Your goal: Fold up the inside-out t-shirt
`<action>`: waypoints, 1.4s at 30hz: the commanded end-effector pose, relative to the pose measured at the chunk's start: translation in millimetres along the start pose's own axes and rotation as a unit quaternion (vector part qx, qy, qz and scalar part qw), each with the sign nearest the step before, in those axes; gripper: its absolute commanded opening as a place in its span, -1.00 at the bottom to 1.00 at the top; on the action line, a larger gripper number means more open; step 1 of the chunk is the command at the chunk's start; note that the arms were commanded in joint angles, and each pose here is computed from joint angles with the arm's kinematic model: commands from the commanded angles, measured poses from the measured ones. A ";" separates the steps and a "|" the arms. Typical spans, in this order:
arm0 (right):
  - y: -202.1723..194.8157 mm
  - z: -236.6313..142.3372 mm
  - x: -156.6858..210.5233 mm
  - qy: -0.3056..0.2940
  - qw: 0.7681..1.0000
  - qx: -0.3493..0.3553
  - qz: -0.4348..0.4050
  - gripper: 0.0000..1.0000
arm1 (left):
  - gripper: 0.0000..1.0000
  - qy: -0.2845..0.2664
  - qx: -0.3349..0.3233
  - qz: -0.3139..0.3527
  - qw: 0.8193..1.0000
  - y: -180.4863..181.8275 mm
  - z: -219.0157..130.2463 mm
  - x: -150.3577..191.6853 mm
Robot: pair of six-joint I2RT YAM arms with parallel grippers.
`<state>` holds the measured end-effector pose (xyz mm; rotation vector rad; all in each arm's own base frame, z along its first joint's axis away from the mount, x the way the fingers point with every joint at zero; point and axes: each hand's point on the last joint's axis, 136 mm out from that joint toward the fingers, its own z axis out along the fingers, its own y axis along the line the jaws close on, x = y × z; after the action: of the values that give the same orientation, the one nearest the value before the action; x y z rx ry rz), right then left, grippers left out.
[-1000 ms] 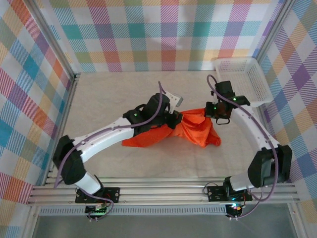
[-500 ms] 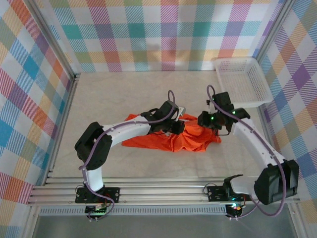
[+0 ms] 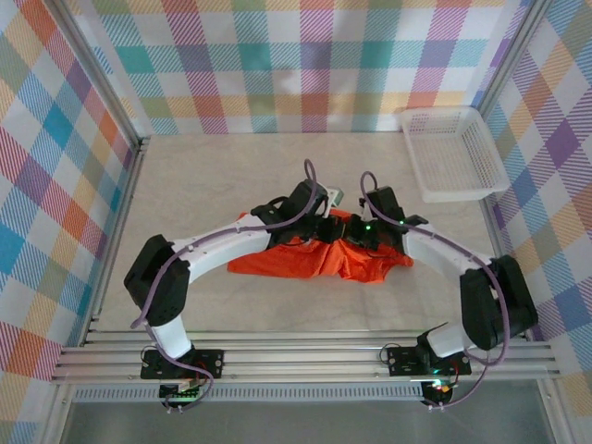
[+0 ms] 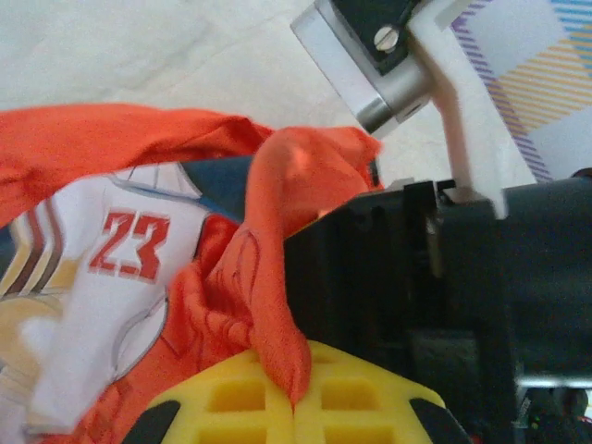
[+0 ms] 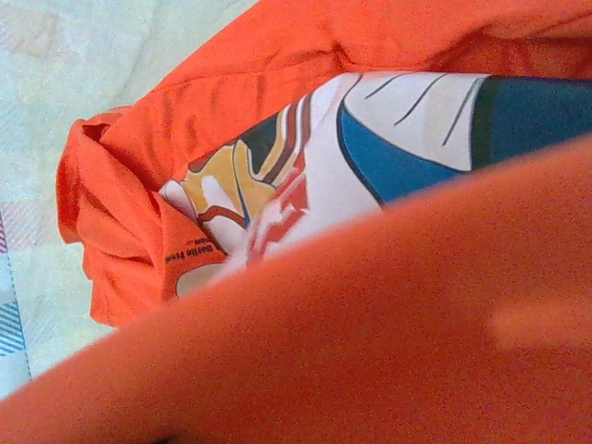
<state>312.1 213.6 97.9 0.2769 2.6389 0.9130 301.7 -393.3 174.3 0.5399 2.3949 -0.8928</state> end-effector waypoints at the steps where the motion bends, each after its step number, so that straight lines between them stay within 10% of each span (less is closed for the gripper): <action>1: 17.2 31.9 -10.7 -0.024 0.999 -0.036 0.030 -0.92 | -1.00 -0.054 0.063 0.003 0.997 -38.1 -29.9 -36.7; 12: -5.3 77.7 -9.7 -0.040 0.995 0.029 0.091 0.31 | -1.00 -0.097 0.076 0.012 0.992 -53.8 -64.4 -57.4; 21: 19.6 35.4 -6.7 -0.027 0.999 0.019 0.026 -1.00 | -1.00 -0.085 0.029 -0.006 0.996 -12.1 -56.8 -46.5; 33: 84.8 -94.6 22.6 0.014 0.989 -0.065 -0.129 -1.00 | -1.00 -0.035 -0.034 -0.090 0.995 90.9 4.0 -44.1; 42: 90.3 -193.2 -21.6 -0.181 0.967 -0.034 -0.175 -1.00 | -1.00 0.012 -0.058 -0.128 0.990 126.5 33.2 -2.4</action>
<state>281.6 191.6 242.1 -0.0011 2.3882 0.7943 359.9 -370.7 149.3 0.3716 2.4416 -1.0824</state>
